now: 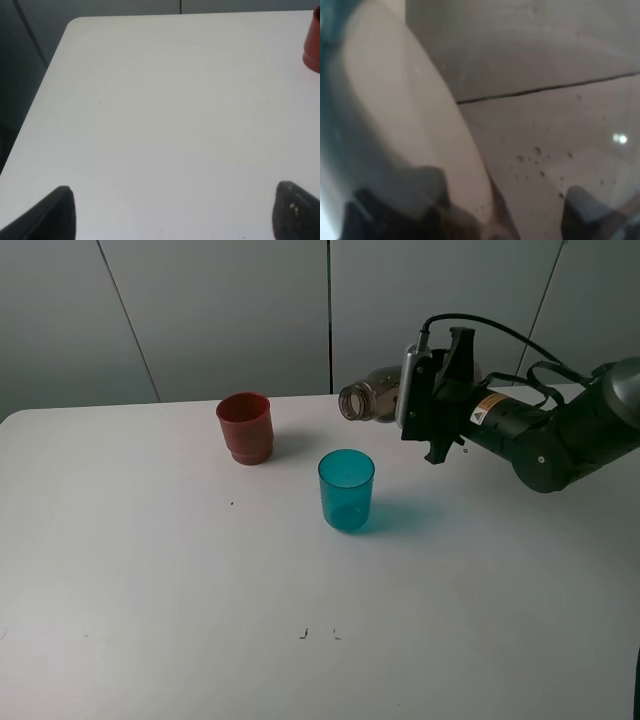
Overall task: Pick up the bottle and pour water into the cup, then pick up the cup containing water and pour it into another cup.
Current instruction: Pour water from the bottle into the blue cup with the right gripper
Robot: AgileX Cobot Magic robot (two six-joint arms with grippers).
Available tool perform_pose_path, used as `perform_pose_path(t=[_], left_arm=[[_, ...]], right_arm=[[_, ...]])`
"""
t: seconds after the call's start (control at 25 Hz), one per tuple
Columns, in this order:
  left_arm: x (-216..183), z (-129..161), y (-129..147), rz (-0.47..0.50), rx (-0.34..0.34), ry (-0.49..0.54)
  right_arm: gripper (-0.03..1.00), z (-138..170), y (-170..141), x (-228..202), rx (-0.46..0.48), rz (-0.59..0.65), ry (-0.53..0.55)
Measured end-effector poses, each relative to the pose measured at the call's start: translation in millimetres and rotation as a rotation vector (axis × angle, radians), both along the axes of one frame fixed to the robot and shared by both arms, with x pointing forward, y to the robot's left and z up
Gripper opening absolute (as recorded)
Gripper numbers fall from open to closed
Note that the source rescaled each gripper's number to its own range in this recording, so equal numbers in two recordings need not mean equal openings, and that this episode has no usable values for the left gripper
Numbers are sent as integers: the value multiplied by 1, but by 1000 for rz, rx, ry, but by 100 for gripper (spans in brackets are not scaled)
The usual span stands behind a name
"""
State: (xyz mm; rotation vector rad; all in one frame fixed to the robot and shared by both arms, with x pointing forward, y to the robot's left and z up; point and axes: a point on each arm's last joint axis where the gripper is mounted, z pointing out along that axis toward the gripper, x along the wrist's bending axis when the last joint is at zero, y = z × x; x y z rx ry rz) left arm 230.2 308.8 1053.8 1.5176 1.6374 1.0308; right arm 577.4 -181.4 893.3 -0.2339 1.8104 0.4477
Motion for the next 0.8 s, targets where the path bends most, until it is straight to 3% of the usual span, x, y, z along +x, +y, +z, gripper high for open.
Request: perform_pose_path(t=[0.8], left_arm=[[0, 0, 0, 1, -2, 0]], right_arm=[[0, 0, 1, -1, -106, 43, -50]])
